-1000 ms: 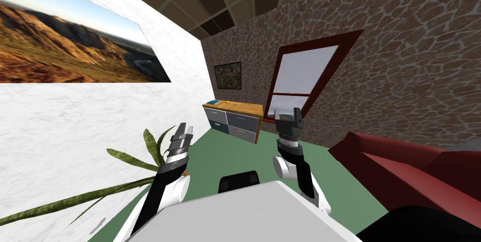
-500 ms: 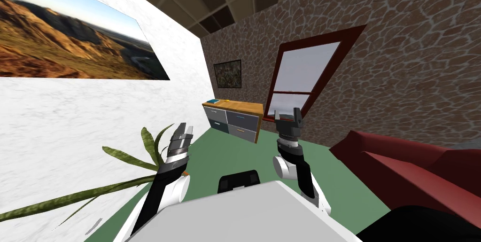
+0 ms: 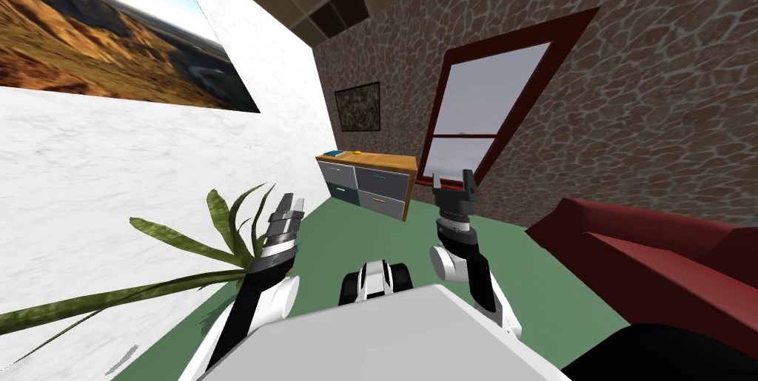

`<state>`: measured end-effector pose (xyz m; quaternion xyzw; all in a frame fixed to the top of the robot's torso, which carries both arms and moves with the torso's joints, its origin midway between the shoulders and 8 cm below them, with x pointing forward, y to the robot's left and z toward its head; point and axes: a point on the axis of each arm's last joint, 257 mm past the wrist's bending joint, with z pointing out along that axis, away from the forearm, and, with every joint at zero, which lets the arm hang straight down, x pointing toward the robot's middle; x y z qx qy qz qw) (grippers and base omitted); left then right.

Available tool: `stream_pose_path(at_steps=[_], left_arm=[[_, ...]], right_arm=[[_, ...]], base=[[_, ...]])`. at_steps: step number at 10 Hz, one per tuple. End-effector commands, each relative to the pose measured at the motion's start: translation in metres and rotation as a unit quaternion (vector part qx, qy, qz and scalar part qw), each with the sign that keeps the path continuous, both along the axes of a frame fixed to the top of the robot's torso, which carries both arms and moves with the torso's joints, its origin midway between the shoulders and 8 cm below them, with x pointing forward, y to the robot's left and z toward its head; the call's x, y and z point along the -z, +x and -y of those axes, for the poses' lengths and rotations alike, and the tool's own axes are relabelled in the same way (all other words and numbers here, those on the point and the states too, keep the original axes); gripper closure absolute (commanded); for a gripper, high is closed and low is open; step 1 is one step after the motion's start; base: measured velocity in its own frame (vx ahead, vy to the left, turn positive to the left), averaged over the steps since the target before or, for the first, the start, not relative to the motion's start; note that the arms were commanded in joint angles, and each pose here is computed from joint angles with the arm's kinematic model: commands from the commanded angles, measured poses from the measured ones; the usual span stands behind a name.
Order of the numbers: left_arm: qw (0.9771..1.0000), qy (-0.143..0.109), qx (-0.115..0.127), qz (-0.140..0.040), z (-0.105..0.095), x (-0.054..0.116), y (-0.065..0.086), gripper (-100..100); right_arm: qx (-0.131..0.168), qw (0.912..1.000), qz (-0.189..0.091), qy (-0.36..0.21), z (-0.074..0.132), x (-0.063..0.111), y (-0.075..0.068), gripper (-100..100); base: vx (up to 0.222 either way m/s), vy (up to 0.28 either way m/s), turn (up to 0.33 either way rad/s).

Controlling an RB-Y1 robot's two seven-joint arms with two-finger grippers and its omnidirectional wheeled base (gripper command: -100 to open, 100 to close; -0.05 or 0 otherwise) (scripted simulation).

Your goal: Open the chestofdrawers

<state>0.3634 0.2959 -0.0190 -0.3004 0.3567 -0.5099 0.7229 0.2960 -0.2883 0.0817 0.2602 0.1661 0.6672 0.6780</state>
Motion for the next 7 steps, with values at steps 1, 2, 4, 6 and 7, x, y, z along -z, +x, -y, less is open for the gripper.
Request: stream_pose_path(at_steps=[1, 2, 4, 6, 7], left_arm=[[0.9995, 0.018, 0.016, -0.021, 0.007, 0.014, 0.012, -100], [0.9992, 0.021, 0.020, -0.028, 0.008, 0.020, 0.016, -100], [0.9979, 0.023, 0.029, -0.054, 0.013, 0.040, 0.031, -100], [0.9958, 0.021, 0.036, -0.082, 0.019, 0.064, 0.047, -100], [0.9958, 0.021, 0.036, -0.082, 0.019, 0.064, 0.047, -100]], right_arm=[[0.000, 1.0000, 0.000, 0.000, 0.000, 0.000, 0.000, 0], [0.000, 1.0000, 0.000, 0.000, 0.000, 0.000, 0.000, 0], [0.000, 1.0000, 0.000, 0.000, 0.000, 0.000, 0.000, 0], [0.000, 1.0000, 0.000, 0.000, 0.000, 0.000, 0.000, 0], [0.000, 1.0000, 0.000, 0.000, 0.000, 0.000, 0.000, 0]], base=[[0.075, -0.037, -0.078], [0.085, -0.051, -0.068], [0.092, -0.063, -0.089], [0.172, -0.083, -0.104], [0.121, -0.044, -0.051]])
